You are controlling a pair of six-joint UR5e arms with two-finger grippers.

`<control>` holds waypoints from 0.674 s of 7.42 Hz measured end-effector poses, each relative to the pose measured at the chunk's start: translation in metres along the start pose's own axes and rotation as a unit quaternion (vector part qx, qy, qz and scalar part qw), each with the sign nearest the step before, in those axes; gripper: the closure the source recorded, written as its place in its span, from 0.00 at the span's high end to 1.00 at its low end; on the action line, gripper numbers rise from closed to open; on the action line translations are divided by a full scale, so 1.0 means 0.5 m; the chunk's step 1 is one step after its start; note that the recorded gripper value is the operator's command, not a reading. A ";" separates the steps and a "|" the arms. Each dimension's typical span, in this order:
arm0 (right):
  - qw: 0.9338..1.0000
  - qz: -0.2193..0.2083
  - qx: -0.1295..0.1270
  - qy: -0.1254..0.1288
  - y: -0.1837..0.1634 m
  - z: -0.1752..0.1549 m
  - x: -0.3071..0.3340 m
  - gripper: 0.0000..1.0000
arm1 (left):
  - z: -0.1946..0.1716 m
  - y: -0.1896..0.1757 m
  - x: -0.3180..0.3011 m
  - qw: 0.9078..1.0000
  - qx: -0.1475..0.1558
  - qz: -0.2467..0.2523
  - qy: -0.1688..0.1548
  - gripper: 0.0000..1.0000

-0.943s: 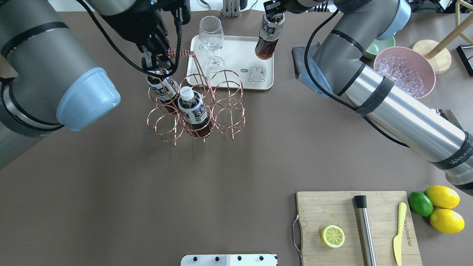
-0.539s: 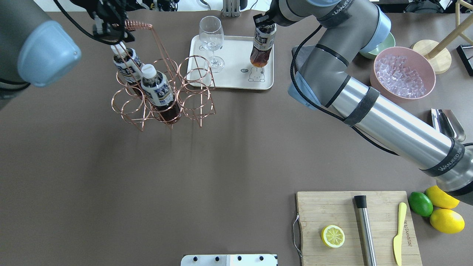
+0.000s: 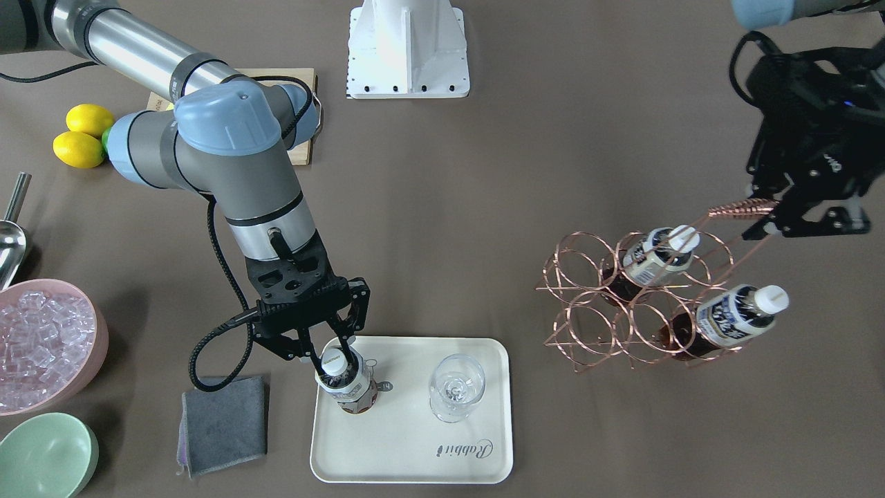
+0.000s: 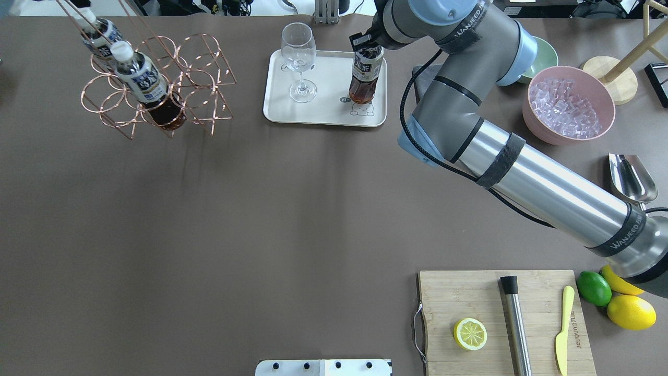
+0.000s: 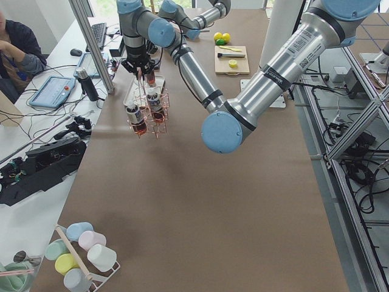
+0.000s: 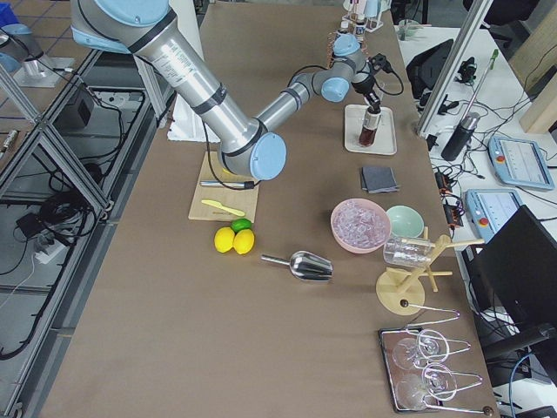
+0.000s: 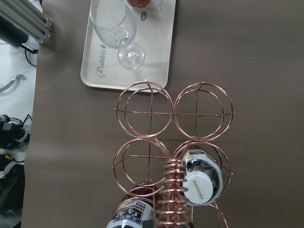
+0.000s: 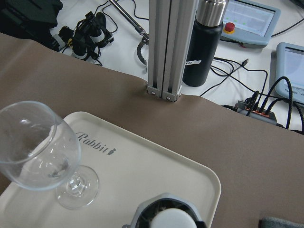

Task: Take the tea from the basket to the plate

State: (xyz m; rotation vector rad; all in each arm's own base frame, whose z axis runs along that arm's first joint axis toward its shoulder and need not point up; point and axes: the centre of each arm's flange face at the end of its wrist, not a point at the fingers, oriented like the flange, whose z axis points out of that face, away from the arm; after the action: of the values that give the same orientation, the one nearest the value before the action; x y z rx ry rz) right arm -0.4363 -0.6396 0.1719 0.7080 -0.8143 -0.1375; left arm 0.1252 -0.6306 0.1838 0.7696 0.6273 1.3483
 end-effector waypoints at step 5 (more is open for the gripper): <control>1.000 -0.011 0.007 0.011 0.036 0.023 -0.033 1.00 | -0.053 0.382 -0.173 0.999 -0.048 0.000 0.022 0.00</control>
State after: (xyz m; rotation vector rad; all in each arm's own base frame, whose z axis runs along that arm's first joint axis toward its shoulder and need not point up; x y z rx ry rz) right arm -0.4583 -0.6257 0.1784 0.7308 -0.7872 -0.1440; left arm -0.0236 -0.7032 0.3153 0.6642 0.5915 1.3884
